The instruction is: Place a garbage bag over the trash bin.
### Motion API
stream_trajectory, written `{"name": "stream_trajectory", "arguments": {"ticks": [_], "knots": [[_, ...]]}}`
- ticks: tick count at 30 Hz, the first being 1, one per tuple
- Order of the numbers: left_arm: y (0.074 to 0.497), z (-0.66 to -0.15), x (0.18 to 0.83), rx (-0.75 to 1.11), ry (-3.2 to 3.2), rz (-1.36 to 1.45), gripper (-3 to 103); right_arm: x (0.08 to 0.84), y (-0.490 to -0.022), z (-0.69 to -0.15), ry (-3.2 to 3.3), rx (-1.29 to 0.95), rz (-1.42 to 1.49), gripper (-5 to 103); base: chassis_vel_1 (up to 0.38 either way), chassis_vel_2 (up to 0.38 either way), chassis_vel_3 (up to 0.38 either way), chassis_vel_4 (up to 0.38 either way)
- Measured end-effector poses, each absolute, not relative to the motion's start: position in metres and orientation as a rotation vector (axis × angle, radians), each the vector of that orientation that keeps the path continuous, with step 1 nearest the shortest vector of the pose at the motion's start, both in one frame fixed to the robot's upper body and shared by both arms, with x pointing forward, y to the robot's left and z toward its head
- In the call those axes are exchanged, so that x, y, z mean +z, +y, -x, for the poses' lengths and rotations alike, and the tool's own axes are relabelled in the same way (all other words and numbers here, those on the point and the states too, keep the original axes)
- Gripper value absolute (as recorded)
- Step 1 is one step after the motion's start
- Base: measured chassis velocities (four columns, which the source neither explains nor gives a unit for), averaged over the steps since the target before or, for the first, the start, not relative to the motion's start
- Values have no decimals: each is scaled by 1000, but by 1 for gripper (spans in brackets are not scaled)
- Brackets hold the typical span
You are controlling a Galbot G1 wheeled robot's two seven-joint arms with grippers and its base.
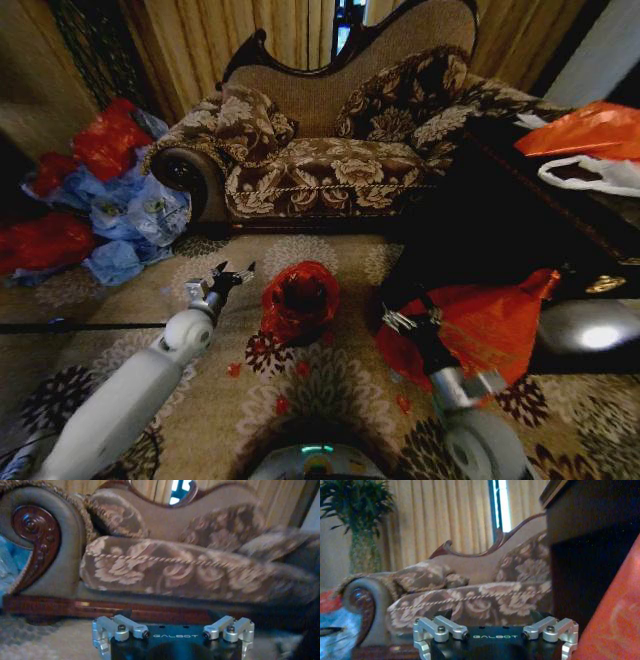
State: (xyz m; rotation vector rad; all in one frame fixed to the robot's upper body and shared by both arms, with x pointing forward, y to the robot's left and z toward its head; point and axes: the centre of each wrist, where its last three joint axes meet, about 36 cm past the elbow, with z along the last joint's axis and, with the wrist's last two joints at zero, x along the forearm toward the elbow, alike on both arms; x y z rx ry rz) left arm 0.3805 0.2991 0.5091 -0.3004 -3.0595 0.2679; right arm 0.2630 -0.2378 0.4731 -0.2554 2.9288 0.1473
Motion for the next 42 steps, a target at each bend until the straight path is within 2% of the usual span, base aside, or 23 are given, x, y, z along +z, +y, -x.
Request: {"name": "stream_trajectory", "arguments": {"ticks": [4, 5, 9, 16, 42], "knots": [[283, -297, 520, 336, -3101, 384, 100, 474, -224, -241, 2955, 159, 155, 100, 0, 0, 0, 0], [283, -297, 520, 336, -3101, 384, 100, 474, -224, -241, 2955, 159, 155, 100, 0, 0, 0, 0], [264, -232, 518, 367, -3154, 359, 100, 475, -210, -225, 2927, 125, 97, 100, 0, 0, 0, 0], [243, -177, 495, 348, -3129, 213, 100, 483, -200, -216, 2888, 85, 152, 100, 0, 0, 0, 0], [242, -170, 486, 318, -3131, 172, 100, 488, -201, -215, 2897, 71, 213, 100, 0, 0, 0, 0]]}}
